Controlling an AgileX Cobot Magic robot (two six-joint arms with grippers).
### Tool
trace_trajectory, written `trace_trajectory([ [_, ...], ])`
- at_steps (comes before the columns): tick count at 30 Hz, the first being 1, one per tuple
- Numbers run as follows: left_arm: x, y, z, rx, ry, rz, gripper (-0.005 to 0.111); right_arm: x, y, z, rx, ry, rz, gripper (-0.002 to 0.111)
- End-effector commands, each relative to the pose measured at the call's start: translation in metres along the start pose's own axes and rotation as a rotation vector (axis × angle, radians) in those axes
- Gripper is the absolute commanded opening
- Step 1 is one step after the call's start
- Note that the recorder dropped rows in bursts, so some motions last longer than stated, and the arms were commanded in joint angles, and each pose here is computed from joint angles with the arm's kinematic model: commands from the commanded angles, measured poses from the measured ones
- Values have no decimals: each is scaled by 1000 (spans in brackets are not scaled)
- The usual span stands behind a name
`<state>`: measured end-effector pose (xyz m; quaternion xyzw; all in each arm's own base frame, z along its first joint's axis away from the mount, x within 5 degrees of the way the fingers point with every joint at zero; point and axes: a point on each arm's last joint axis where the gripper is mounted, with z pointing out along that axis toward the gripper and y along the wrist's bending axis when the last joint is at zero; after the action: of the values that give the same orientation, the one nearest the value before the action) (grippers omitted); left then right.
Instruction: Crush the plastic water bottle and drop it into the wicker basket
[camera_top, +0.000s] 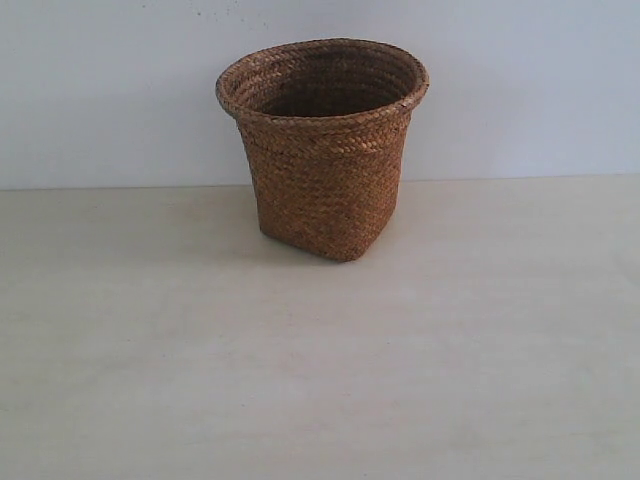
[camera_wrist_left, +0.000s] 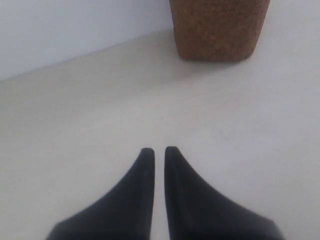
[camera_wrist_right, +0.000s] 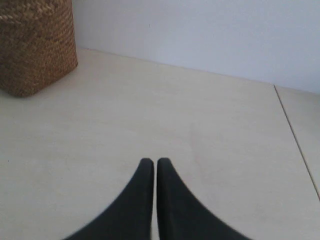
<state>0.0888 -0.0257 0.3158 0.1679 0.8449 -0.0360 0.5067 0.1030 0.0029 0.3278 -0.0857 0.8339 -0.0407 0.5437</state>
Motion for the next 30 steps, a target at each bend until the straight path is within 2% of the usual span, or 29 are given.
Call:
trace_trajectory([
  [1,16,-1,-11,-3,-156,-19,4,15,3,-13,14,-140,27,0],
  [6,38,-4,-14,6,-253,-32,4,31,6,-20,25,-200,27,0],
  [15,58,-12,-15,89,-435,-157,4,50,11,-38,40,-442,80,0],
  [20,62,-12,-12,90,-449,-160,4,52,11,-47,45,-504,86,0],
  [30,62,-12,-12,90,-453,-160,4,52,11,-47,45,-507,86,0],
])
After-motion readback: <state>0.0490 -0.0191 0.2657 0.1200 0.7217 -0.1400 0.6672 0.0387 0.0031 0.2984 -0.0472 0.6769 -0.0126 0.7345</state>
